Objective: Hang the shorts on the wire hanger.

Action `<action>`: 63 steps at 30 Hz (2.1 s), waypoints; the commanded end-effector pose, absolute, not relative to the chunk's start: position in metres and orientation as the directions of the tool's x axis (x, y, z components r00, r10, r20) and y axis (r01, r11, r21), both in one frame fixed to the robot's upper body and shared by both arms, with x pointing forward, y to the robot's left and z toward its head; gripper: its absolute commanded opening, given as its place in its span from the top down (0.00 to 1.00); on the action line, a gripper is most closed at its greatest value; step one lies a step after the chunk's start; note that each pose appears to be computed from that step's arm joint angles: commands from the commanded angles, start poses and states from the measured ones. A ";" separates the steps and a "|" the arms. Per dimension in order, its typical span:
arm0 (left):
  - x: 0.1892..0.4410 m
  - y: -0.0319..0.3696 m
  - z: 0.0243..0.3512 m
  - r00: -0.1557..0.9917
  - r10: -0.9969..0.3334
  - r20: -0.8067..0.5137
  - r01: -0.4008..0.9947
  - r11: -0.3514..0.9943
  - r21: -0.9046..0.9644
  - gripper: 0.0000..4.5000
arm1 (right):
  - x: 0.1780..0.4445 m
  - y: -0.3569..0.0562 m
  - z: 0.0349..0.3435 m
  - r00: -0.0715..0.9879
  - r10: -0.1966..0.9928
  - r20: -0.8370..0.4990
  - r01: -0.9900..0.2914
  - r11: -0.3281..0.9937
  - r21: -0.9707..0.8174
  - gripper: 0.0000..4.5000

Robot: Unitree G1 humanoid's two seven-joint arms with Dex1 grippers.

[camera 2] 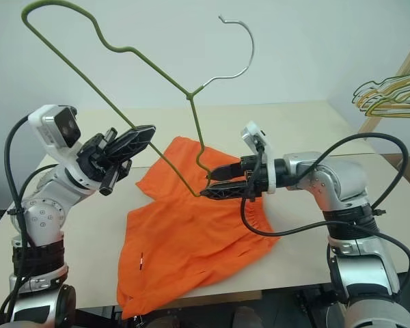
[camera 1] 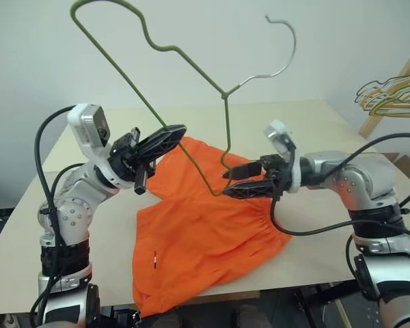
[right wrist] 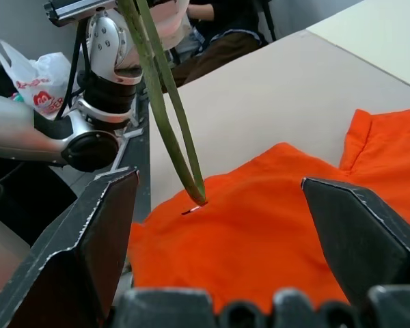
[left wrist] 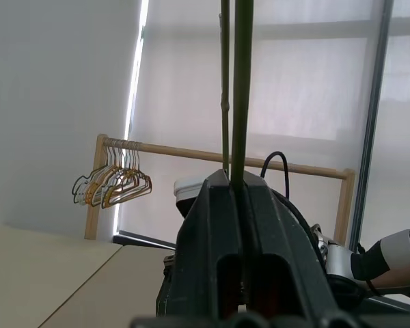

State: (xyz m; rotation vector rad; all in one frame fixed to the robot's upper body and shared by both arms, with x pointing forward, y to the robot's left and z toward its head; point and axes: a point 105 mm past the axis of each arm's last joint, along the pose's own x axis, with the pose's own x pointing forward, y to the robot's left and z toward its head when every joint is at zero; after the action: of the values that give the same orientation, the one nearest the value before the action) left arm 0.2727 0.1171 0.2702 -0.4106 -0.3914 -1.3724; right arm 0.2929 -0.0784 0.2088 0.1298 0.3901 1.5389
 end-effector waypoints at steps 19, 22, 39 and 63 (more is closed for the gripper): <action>0.272 0.115 0.271 0.173 -0.829 0.531 0.982 0.185 -0.032 1.00 | 0.293 -0.060 0.221 -0.056 0.994 -0.089 -0.932 -0.020 0.361 0.65; 0.273 0.114 0.269 0.181 -0.829 0.530 0.981 0.191 -0.037 1.00 | 0.293 -0.059 0.220 -0.055 0.994 -0.090 -0.933 -0.019 0.361 0.88; 0.296 0.117 0.197 0.439 -0.877 0.194 0.892 0.401 -0.207 0.06 | 0.299 -0.090 0.239 0.077 0.997 0.029 -0.919 0.060 0.390 1.00; 0.261 0.096 0.154 0.321 -0.913 -0.252 0.921 0.238 0.309 0.00 | 0.196 -0.307 0.118 0.252 0.755 -0.606 -0.205 0.653 0.729 1.00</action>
State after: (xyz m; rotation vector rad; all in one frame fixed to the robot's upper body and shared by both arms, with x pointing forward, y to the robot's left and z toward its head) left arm 0.2643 0.1000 0.1430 0.3960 0.0757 -1.2337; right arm 0.1924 -0.3044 0.1035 0.5887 1.1706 0.6729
